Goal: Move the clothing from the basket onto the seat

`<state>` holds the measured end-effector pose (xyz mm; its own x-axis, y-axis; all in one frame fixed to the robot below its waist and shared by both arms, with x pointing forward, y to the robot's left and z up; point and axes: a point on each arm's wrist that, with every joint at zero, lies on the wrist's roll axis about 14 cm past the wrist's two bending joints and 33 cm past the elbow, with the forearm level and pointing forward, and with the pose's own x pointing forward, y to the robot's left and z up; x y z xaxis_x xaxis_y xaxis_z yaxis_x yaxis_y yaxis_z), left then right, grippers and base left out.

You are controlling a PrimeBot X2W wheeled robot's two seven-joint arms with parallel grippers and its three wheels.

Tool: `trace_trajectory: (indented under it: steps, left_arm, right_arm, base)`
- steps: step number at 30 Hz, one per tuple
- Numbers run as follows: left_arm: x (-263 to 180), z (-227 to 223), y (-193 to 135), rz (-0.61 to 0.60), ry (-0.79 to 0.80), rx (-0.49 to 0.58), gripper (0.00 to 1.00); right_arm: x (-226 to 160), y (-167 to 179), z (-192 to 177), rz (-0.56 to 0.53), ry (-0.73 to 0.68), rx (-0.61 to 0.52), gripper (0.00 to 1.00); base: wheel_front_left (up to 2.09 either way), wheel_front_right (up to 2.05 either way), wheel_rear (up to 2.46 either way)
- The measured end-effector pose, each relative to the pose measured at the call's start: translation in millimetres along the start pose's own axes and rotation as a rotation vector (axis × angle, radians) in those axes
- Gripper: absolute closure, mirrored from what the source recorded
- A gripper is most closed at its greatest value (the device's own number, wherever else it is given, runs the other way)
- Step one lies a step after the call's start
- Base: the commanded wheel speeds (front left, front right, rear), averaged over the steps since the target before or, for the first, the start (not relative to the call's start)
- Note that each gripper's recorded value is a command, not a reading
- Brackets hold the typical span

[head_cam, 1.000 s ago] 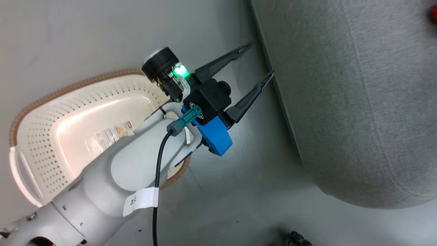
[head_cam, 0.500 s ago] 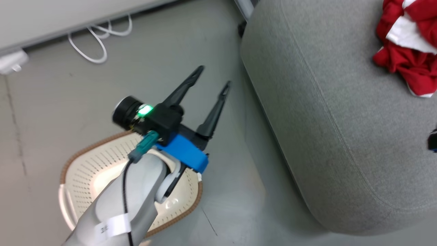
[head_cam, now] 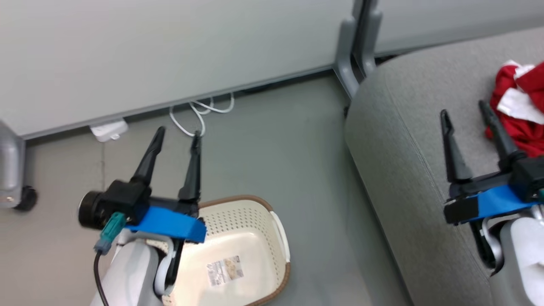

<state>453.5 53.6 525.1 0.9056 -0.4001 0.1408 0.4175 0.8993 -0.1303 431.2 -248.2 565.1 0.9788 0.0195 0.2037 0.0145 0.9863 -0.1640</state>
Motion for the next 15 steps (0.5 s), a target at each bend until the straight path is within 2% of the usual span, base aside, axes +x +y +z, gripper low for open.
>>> trace_trajectory:
  steps: [6, 15]
  left_arm:
    - [-40, 14, 35, 0.140, -0.023, 0.011, 0.00]
    - [-91, 23, 61, 0.275, -0.038, 0.013, 0.00]
  right_arm:
    - [-5, 43, 8, 0.087, -0.022, 0.078, 0.00]
    - [-21, 78, 5, 0.147, -0.006, 0.153, 0.00]
  base:
    - [0.00, 0.00, 0.00]
    - [0.00, 0.00, 0.00]
